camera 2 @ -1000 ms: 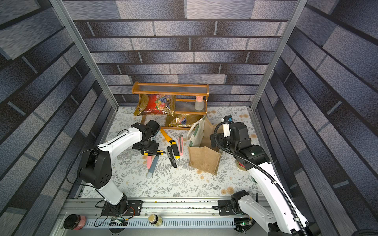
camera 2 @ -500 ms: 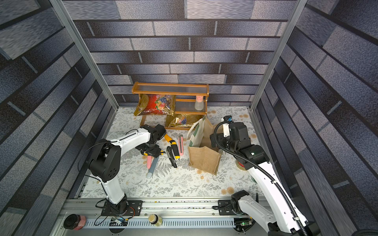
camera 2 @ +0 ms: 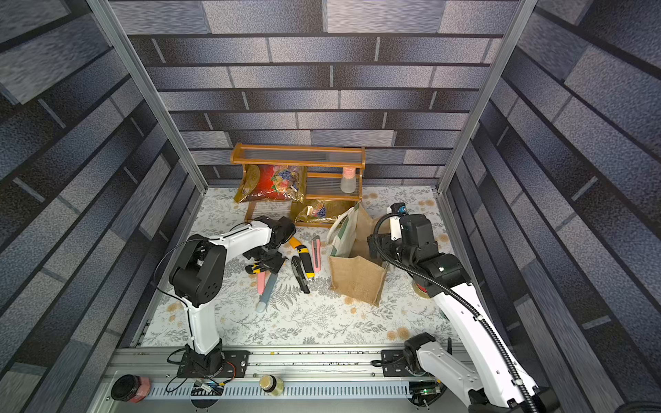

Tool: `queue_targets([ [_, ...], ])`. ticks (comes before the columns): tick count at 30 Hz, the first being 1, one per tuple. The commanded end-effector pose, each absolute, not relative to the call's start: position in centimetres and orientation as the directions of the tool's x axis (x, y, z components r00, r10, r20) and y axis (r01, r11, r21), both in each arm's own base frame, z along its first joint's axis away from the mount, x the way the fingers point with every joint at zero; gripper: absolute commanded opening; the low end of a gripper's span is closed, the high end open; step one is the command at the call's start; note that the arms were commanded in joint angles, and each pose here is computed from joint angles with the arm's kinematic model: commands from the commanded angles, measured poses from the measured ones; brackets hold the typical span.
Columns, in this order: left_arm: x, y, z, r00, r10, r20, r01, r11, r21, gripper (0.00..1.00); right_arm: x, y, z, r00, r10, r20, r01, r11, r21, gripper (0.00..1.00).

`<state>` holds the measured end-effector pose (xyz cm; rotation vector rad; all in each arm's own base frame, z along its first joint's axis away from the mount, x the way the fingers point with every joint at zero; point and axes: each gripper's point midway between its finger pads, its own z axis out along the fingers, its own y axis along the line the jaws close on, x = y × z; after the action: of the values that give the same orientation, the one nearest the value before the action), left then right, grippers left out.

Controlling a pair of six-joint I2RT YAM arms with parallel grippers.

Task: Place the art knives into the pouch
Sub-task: Pick up the utility knife at the center of the board.

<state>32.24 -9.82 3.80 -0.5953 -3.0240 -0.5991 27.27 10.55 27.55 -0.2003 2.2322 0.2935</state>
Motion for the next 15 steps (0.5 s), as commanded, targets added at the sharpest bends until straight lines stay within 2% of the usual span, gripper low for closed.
queue_targets([
  [1, 32.4, -10.0, 4.0, -0.932, 0.354, 0.08, 0.36, 0.871, 0.335, 0.92, 27.2, 9.9, 27.1, -0.627, -0.049, -0.778, -0.222, 0.968, 0.118, 1.0],
  [15, 32.9, -10.4, 2.6, -0.946, 0.316, 0.079, 0.325, 0.899, 0.295, 0.6, 27.2, 9.8, 26.9, -0.632, -0.034, -0.775, -0.208, 0.97, 0.127, 1.0],
])
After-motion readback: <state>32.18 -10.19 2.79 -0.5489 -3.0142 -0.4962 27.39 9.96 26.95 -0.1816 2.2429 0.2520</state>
